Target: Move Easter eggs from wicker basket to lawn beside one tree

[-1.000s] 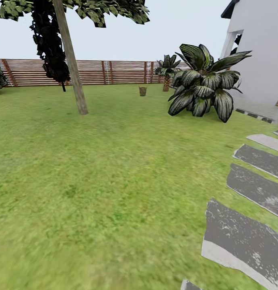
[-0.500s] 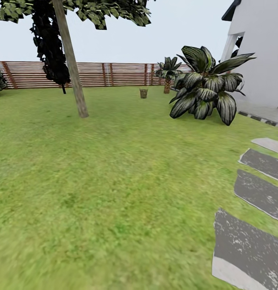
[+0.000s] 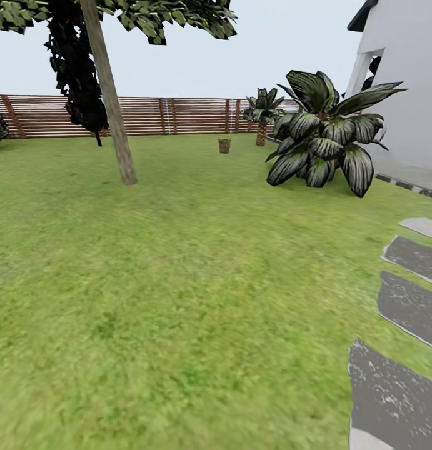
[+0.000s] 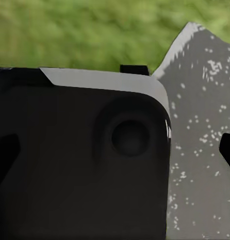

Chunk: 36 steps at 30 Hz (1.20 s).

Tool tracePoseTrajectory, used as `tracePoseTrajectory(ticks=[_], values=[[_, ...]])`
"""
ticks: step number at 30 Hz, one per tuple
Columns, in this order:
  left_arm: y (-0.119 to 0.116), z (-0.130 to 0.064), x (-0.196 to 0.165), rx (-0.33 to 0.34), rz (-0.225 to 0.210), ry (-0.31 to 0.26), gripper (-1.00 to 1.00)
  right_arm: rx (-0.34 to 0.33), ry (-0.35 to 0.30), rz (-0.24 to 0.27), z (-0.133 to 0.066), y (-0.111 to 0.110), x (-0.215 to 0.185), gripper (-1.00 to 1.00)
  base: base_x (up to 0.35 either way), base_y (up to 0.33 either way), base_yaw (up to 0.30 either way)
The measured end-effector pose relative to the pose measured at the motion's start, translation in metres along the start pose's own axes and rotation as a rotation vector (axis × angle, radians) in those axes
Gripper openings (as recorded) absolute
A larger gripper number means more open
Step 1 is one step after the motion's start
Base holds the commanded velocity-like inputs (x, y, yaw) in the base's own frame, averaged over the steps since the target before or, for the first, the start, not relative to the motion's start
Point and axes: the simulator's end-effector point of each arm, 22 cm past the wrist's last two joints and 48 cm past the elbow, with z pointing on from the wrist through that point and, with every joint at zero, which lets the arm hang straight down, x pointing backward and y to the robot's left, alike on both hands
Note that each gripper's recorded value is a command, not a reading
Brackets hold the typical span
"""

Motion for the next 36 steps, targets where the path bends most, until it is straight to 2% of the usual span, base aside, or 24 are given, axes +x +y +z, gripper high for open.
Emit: tracePoseTrajectory(ticks=[36], values=[[-0.0001,0.0000,0.0000,0.000,0.000,0.000,1.00,0.000,0.000,0.000,0.0000,0.0003,0.0000,1.00,0.314,0.106,0.000]])
